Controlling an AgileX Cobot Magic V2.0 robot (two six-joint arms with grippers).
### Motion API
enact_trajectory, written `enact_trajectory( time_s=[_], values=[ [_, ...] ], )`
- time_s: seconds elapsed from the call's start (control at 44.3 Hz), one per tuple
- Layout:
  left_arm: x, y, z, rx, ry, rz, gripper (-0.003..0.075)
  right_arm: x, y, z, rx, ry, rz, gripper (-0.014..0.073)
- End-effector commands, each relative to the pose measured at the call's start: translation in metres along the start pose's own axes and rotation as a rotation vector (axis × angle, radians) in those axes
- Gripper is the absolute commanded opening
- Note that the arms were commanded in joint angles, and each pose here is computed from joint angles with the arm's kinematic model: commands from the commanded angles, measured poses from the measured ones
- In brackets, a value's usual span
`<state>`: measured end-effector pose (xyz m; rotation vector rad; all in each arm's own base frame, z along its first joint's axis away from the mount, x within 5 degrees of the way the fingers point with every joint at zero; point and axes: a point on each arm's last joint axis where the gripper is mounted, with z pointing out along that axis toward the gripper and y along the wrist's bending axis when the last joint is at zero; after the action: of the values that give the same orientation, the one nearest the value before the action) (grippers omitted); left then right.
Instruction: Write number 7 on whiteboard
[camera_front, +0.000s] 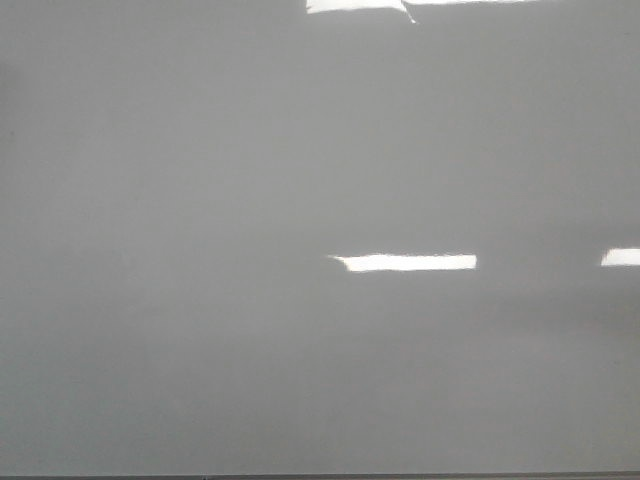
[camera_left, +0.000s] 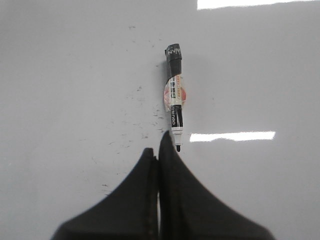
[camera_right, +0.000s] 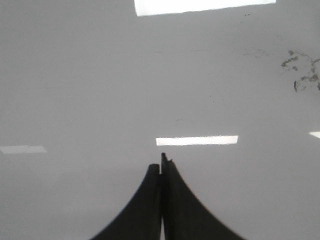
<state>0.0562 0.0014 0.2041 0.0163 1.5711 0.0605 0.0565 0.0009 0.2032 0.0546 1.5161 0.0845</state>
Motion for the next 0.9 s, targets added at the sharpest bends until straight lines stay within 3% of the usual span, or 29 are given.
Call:
enact_trajectory(
  time_s=[0.0,0.745,0.881],
  values=[
    [-0.0073,0.0006,-0.0014,-0.006,-0.098,-0.012,-0.002,-0.009,0.0006,-0.0019,-0.003,-0.093,-0.004,-0.0069],
    [-0.0073,0.0006,-0.0014,-0.006,-0.098,-0.012,-0.002,-0.009,0.0006,-0.0019,-0.003,-0.093,-0.004,-0.0069],
    [-0.0117,0.0012,-0.0019,-0.01,-0.147,-0.05,-0.002,-0.0126,0.0009,-0.0023,-0.006,-0.12,-0.004,-0.0069]
  ],
)
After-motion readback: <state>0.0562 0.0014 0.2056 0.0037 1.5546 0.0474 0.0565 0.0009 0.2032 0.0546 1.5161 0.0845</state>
